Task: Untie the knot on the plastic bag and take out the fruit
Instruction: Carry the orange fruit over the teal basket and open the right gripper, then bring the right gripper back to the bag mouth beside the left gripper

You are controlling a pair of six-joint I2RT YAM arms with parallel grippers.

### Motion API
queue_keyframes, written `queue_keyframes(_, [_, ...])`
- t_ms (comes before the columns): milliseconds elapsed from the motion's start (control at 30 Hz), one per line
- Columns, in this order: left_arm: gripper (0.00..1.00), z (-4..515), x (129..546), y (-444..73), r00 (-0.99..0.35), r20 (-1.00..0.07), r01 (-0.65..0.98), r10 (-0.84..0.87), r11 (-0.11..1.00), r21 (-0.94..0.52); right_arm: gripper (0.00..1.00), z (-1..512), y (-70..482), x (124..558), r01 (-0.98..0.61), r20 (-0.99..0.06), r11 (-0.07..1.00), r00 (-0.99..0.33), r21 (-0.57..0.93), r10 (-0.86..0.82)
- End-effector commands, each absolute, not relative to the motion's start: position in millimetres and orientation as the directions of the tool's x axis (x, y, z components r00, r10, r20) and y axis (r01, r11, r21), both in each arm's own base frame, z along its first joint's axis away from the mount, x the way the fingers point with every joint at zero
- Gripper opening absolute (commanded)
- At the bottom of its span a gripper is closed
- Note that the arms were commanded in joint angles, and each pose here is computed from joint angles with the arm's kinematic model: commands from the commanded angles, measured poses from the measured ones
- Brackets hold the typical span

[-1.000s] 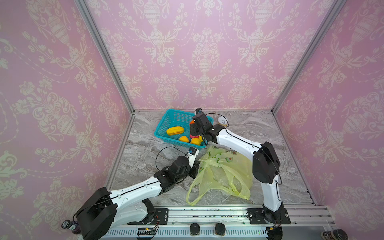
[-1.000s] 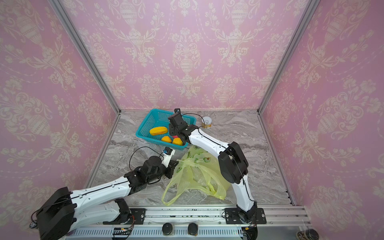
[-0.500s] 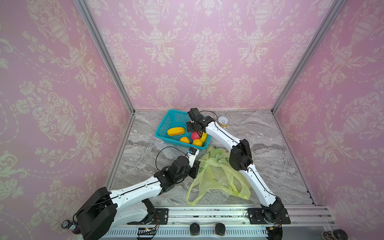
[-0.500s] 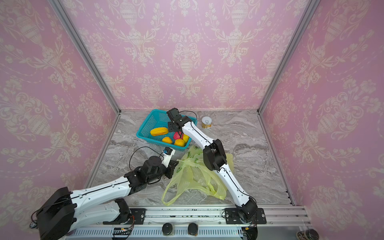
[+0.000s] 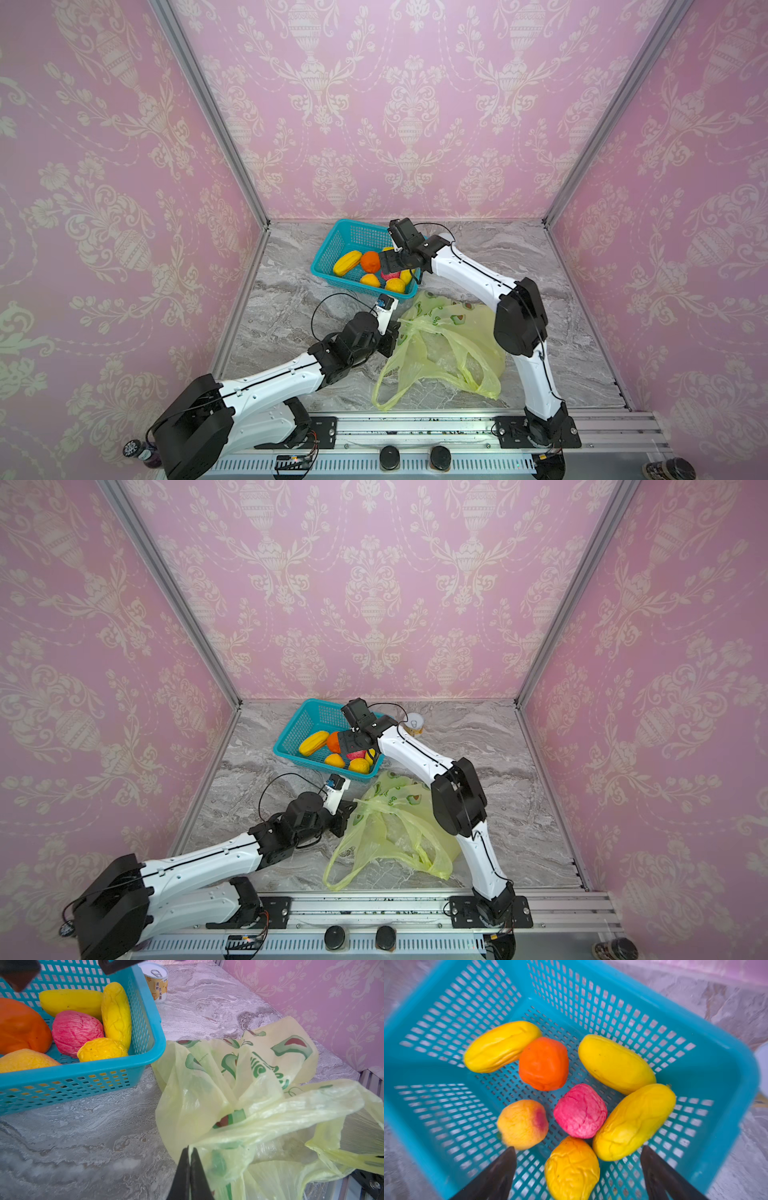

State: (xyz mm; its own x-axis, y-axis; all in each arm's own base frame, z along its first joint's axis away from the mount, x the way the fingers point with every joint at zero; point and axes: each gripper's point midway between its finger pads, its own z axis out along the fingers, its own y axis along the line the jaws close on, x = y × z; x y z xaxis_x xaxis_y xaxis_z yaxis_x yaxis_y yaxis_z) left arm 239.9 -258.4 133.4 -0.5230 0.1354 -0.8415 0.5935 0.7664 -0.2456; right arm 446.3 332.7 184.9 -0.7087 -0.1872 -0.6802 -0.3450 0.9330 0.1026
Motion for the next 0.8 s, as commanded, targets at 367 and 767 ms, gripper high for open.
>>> queue_keyframes(367, [0.00,130,242,-257,-0.528,-0.837,0.586,0.143,0.775,-0.237,0.66,239,259,271,-0.455,-0.897,0.866,-0.442,0.208,-0.017])
queue_keyframes(767, [0.00,130,243,-256,-0.529,-0.837,0.581,0.142,0.779,-0.236,0.54,162,260,166,-0.676,-0.909,0.719,-0.387,0.164,-0.156])
